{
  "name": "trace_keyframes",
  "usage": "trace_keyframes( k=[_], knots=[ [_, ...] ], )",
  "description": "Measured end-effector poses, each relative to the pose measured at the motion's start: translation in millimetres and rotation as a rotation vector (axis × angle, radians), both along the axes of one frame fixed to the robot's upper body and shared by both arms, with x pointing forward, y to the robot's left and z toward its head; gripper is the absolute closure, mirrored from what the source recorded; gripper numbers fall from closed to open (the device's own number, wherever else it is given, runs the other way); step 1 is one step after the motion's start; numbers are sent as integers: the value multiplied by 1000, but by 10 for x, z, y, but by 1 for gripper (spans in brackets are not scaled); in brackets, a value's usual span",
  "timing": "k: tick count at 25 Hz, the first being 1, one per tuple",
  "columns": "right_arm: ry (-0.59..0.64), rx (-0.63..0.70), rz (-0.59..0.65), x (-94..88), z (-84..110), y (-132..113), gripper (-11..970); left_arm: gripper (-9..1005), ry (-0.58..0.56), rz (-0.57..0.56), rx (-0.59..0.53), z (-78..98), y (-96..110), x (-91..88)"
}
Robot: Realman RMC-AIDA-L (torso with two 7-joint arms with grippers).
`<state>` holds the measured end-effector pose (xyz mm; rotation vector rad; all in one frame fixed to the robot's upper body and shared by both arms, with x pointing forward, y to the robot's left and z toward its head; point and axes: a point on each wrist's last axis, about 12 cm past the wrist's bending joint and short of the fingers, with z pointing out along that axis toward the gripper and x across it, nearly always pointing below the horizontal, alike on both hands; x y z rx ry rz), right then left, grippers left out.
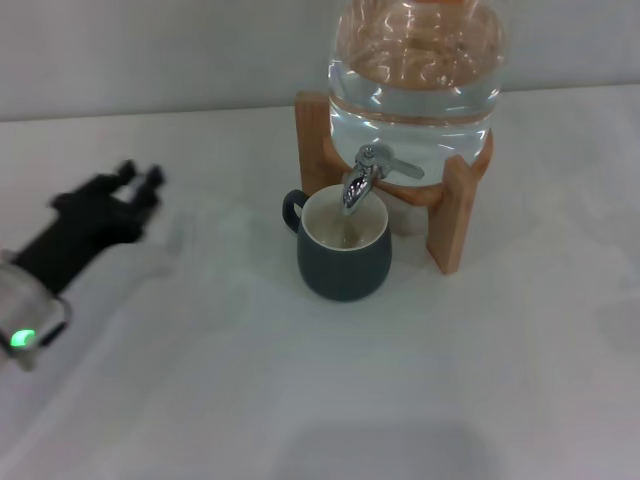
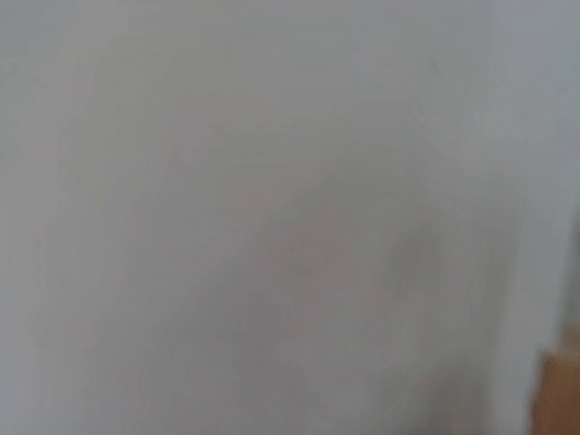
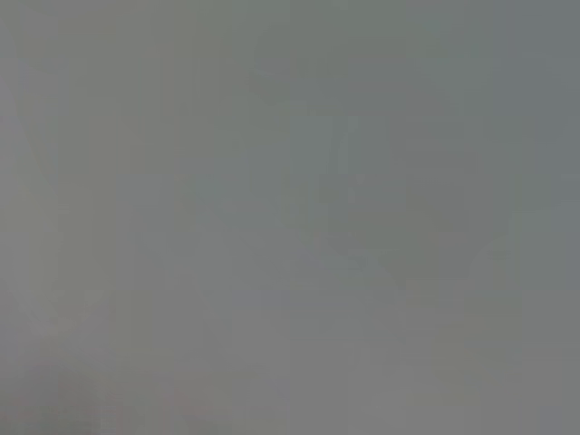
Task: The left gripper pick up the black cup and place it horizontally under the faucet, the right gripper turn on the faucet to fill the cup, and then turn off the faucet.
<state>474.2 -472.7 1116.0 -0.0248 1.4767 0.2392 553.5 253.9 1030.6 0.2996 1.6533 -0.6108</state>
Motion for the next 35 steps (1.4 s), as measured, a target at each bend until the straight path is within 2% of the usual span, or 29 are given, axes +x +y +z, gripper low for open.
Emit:
trace_keyframes(
  k=[3, 8, 14, 20, 26, 32, 34, 35],
  knots=[
    [1, -1, -1, -6, 1, -8, 120, 661, -64, 16, -73, 142, 330, -105],
    [19, -20, 18, 5, -4, 7, 121, 661, -158, 17, -143, 367, 687, -272],
    [89, -72, 81, 13, -27, 57, 120, 661, -225, 62, -142, 539, 993, -408],
    [156, -147, 208, -13, -85, 254, 121, 661, -234, 92, -133, 574, 1117, -483],
    [147, -120, 412, -26, -37, 513, 120, 661, -220, 117, -119, 563, 1160, -469],
    [151, -133, 672, 122, 65, 942, 121, 661, -204, 132, -108, 550, 1171, -438],
    [148, -152, 741, 186, 91, 1101, 121, 661, -201, 135, -106, 548, 1174, -433],
    [148, -152, 741, 186, 91, 1101, 121, 661, -201, 136, -105, 547, 1175, -433]
  ],
)
